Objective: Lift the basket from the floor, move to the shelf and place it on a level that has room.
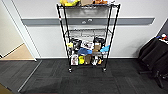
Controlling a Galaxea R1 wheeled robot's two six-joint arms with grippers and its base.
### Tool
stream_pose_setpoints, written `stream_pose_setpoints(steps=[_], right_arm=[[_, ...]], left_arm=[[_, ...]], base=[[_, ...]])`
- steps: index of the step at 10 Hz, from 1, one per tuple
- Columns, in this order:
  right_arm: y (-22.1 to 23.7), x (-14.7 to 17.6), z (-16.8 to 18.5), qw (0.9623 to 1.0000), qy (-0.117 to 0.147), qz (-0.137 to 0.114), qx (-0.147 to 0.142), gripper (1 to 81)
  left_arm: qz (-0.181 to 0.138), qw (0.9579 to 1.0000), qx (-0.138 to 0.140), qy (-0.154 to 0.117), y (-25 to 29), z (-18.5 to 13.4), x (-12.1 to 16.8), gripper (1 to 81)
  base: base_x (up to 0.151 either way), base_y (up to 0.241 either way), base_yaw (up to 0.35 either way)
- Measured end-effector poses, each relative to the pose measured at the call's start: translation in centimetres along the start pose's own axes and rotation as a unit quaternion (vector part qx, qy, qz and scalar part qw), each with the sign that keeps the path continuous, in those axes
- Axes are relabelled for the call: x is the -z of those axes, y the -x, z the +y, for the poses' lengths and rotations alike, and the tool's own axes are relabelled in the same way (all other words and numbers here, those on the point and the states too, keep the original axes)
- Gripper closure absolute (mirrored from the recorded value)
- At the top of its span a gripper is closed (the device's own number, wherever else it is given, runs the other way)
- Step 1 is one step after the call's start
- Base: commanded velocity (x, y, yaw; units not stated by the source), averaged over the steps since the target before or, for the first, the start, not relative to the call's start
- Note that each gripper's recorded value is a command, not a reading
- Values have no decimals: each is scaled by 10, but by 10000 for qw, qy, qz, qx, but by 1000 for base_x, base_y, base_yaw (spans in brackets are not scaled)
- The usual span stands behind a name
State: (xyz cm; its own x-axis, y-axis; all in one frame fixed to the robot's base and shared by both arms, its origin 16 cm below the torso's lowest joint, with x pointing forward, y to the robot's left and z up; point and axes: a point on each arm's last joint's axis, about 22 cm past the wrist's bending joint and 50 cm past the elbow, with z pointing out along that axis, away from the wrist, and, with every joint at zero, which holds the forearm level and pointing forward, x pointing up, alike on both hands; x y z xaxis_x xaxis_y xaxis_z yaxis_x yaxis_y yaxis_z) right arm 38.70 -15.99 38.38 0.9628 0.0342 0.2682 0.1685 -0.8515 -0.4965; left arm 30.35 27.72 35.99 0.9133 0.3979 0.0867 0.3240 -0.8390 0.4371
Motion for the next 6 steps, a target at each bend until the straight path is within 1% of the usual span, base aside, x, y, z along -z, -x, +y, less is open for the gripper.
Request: stream_pose_setpoints(steps=[1, 3, 5, 6], right_arm=[[6, -12, 4, 9999, -17, -100, -29, 10], [13, -32, 12, 9996, -49, -258, -69, 10], [-4, -43, 18, 9998, -47, -181, -13, 10], [-21, -48, 21, 9999, -35, -156, 66, 10]], left_arm=[[-73, 10000, 61, -25, 7, -5, -10, 10], [-168, 9996, 158, -166, 14, -22, -25, 10], [-83, 9995, 214, -222, 1, -28, -38, 10], [-24, 9992, 286, -264, -5, -31, -46, 10]], base=[[0, 0, 0], [0, 0, 0], [0, 0, 0], [0, 0, 0]])
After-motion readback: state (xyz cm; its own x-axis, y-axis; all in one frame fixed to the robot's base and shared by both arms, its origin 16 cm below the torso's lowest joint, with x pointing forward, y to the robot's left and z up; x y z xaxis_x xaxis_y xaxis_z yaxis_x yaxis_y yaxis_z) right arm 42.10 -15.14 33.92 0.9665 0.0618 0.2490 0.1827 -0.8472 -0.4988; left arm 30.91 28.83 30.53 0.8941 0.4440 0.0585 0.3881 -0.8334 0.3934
